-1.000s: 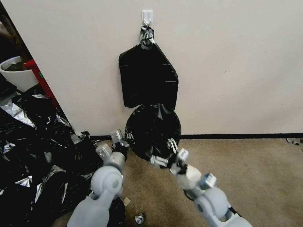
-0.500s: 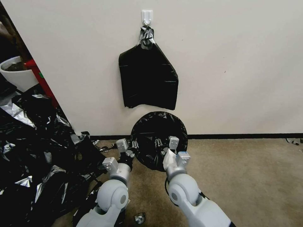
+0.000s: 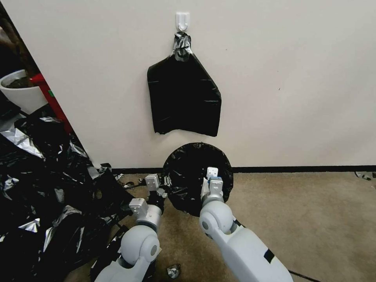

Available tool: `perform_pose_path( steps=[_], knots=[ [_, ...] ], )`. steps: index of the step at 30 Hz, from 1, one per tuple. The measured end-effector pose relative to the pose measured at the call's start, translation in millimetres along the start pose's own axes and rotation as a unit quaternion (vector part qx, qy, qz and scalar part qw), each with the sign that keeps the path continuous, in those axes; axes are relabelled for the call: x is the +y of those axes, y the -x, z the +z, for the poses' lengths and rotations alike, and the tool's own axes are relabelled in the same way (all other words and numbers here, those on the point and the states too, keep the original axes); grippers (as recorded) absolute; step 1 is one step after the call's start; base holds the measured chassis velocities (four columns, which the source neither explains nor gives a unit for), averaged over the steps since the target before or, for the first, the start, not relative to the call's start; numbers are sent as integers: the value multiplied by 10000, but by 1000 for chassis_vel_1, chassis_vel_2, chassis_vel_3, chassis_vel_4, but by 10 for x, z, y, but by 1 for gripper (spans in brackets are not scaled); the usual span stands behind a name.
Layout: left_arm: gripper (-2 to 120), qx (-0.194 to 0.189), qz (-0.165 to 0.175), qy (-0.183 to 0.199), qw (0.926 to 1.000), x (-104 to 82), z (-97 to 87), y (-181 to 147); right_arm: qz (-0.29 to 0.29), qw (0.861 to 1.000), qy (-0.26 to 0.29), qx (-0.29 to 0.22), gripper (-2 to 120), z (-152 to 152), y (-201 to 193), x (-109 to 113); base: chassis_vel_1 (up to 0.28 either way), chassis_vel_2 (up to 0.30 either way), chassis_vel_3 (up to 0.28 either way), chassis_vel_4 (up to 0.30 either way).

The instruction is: Place a trash bag onto the trash bin.

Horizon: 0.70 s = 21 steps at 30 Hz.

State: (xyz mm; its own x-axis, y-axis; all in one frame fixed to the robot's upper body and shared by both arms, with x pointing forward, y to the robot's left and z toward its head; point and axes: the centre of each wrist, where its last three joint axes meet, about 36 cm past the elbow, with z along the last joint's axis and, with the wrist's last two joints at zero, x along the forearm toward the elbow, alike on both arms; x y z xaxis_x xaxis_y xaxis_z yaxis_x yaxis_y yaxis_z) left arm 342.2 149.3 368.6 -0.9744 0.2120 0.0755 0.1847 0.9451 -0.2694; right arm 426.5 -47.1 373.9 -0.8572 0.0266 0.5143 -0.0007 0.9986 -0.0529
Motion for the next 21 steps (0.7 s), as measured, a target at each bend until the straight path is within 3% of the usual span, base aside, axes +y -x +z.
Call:
perform_pose_path(
  steps=[6,12,21],
  knots=[
    [3,-61,278,67,9996,-98,83,-37,227,9987,-350,306,0,77,167,18,0,0,0,0],
    [3,-33,324,45,9995,-115,113,-68,486,9964,-555,423,0,130,282,-62,0,0,0,0],
    [3,11,325,-56,9995,-160,95,-109,901,9911,-974,-115,0,226,356,-118,0,0,0,0]
  ],
)
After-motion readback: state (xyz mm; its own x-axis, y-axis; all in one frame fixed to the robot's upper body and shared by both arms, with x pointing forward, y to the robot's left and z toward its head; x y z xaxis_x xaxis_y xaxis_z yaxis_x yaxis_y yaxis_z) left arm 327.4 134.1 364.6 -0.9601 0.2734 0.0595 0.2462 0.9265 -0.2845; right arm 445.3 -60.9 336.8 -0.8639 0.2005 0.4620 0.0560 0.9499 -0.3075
